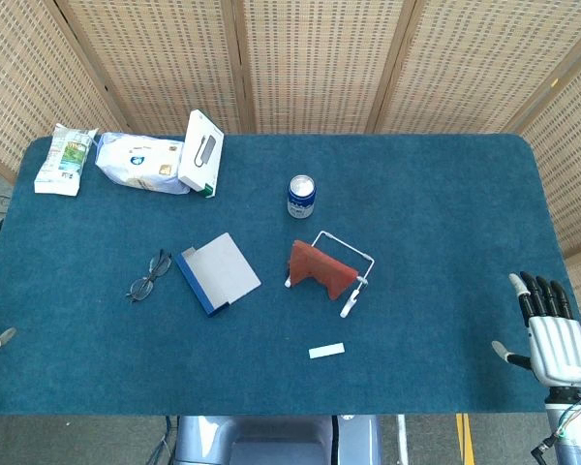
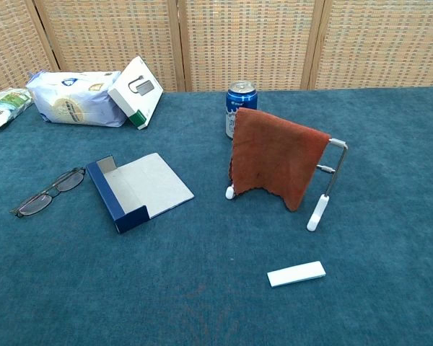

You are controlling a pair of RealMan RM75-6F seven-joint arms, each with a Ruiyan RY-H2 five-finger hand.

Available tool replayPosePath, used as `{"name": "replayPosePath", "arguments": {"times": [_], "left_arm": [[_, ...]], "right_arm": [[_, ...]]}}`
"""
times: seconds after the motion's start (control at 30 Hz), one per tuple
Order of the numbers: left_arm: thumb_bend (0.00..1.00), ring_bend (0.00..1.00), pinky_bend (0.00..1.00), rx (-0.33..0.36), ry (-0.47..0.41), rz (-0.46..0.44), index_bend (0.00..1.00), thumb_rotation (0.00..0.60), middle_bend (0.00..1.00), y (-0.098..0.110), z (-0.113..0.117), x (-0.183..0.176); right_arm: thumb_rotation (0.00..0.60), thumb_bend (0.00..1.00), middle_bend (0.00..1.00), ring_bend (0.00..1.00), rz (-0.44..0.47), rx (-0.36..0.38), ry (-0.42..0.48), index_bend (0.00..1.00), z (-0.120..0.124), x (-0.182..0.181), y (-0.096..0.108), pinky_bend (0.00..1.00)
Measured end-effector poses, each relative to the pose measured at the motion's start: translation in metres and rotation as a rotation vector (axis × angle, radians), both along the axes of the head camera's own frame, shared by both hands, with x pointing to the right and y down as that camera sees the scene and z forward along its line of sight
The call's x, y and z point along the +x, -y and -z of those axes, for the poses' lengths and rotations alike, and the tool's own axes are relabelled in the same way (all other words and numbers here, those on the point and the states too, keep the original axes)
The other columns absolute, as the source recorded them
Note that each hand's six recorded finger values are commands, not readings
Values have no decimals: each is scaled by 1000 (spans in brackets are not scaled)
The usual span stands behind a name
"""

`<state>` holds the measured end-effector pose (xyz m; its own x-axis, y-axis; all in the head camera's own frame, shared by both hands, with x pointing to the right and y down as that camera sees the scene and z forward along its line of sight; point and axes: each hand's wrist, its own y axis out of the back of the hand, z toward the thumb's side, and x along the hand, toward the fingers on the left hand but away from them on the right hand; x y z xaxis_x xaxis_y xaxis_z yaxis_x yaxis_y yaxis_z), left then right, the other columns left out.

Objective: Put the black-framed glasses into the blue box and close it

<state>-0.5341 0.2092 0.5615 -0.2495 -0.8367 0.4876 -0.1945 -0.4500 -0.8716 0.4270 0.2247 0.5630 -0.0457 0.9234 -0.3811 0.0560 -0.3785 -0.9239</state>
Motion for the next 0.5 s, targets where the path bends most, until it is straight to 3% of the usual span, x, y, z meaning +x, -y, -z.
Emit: {"name": "replayPosePath", "arguments": {"times": [0.27, 0.37, 0.5], "left_arm": [[0, 0, 0, -9, -25, -19, 0, 600, 0, -1, -4, 7], [0, 0, 0, -14, -71, -27, 0, 600, 0, 2, -8, 12], [0, 0, 0, -24, -211, -45, 0, 600, 0, 10, -18, 26]], "right_arm": [[600, 105, 84, 0, 2, 0, 5, 0, 1, 1, -1, 0], [600, 105, 84, 0, 4, -1, 6, 0, 0, 0, 0, 0], [600, 105, 84, 0, 5, -3, 4, 0, 0, -1, 0, 0]]}}
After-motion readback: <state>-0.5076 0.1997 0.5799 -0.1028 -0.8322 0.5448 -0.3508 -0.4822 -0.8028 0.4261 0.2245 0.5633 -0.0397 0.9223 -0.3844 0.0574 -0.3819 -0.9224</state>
